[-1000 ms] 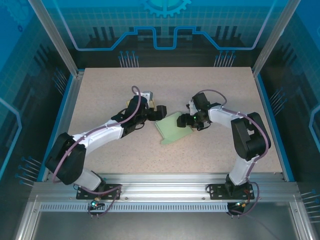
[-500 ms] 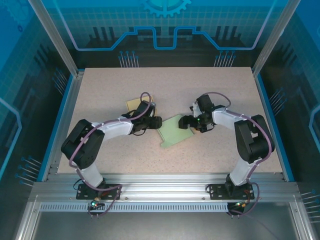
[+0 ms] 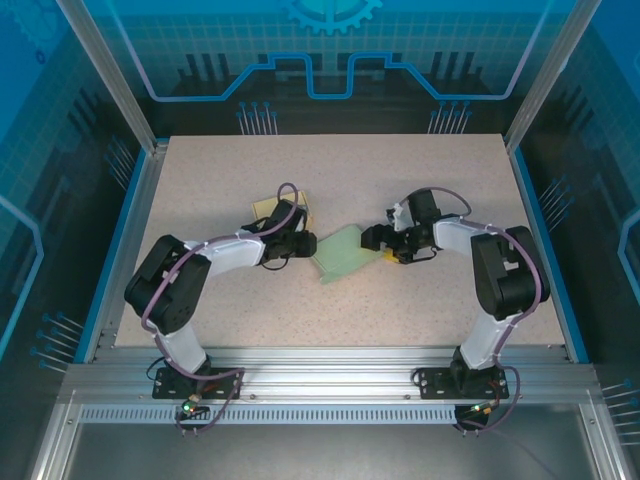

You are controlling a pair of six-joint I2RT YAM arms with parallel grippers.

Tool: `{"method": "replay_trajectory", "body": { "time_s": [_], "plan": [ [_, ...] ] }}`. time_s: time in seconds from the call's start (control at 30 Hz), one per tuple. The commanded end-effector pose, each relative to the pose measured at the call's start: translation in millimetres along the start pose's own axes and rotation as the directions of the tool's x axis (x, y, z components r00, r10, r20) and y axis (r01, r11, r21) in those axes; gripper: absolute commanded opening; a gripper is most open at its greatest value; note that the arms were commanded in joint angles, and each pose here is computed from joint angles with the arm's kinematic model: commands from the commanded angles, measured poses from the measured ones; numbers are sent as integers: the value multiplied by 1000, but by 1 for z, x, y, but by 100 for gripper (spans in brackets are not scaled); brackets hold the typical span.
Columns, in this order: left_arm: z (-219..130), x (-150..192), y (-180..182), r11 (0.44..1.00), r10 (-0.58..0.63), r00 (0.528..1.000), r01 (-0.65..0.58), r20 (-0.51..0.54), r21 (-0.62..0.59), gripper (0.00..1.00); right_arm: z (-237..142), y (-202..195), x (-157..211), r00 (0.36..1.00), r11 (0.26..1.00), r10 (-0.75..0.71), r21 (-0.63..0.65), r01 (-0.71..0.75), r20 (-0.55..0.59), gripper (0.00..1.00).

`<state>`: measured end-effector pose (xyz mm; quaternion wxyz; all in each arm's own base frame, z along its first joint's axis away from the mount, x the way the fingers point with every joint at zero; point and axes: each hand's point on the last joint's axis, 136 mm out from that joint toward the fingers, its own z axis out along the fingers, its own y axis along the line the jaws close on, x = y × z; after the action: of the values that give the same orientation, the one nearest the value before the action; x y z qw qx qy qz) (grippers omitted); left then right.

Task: Fold the paper box

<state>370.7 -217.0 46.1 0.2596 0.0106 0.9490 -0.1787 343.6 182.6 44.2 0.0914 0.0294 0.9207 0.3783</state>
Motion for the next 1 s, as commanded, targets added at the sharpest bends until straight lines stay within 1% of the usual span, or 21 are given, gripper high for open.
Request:
{"method": "replay_trajectory", "body": {
  "time_s": [0.0,0.07,0.17,0.27,0.4,0.5,0.6,0.73,0.8,0.83,0.87,0.9,0.93,0.97],
  "plan": [
    [12,35,28,998,-17,993,10,-117,-62,30,15,7,5,998,991,44,-127,-49,-43,90],
    [13,34,25,999,-14,993,8,-119,-52,31,18,12,3,997,982,58,-177,-65,-48,88],
    [17,34,21,999,-15,992,11,-123,-32,31,22,21,-1,996,968,71,-238,-81,-53,80],
    [17,33,18,1000,-18,993,17,-119,-13,31,23,30,0,996,962,63,-261,-76,-60,72],
    [14,26,11,1000,-14,995,16,-96,18,35,18,39,-1,995,956,73,-280,-87,-60,63],
    [5,15,2,999,5,998,-2,-61,51,42,13,42,1,992,954,105,-273,-120,-69,55],
    [-13,0,-11,994,37,999,-36,-8,100,50,8,44,7,985,951,145,-262,-165,-96,46],
    [-45,-21,-36,972,85,988,-111,126,208,63,1,45,17,971,949,189,-228,-219,-147,41],
    [-64,-30,-48,949,145,960,-203,241,239,72,-4,48,19,967,950,198,-211,-230,-161,40],
    [-74,-32,-55,930,191,932,-272,309,247,76,-6,49,19,965,951,201,-202,-233,-166,40],
    [-86,-33,-67,894,256,885,-370,388,254,81,-9,51,19,964,952,202,-196,-235,-172,40],
    [-94,-27,-78,846,331,829,-472,450,248,84,-10,52,19,963,953,206,-188,-238,-175,40],
    [-103,-17,-92,776,416,752,-587,511,231,88,-12,53,19,962,953,209,-183,-240,-175,40],
    [-109,-3,-105,689,507,659,-697,555,198,93,-13,53,19,960,953,213,-177,-245,-181,40]
  ]
}}
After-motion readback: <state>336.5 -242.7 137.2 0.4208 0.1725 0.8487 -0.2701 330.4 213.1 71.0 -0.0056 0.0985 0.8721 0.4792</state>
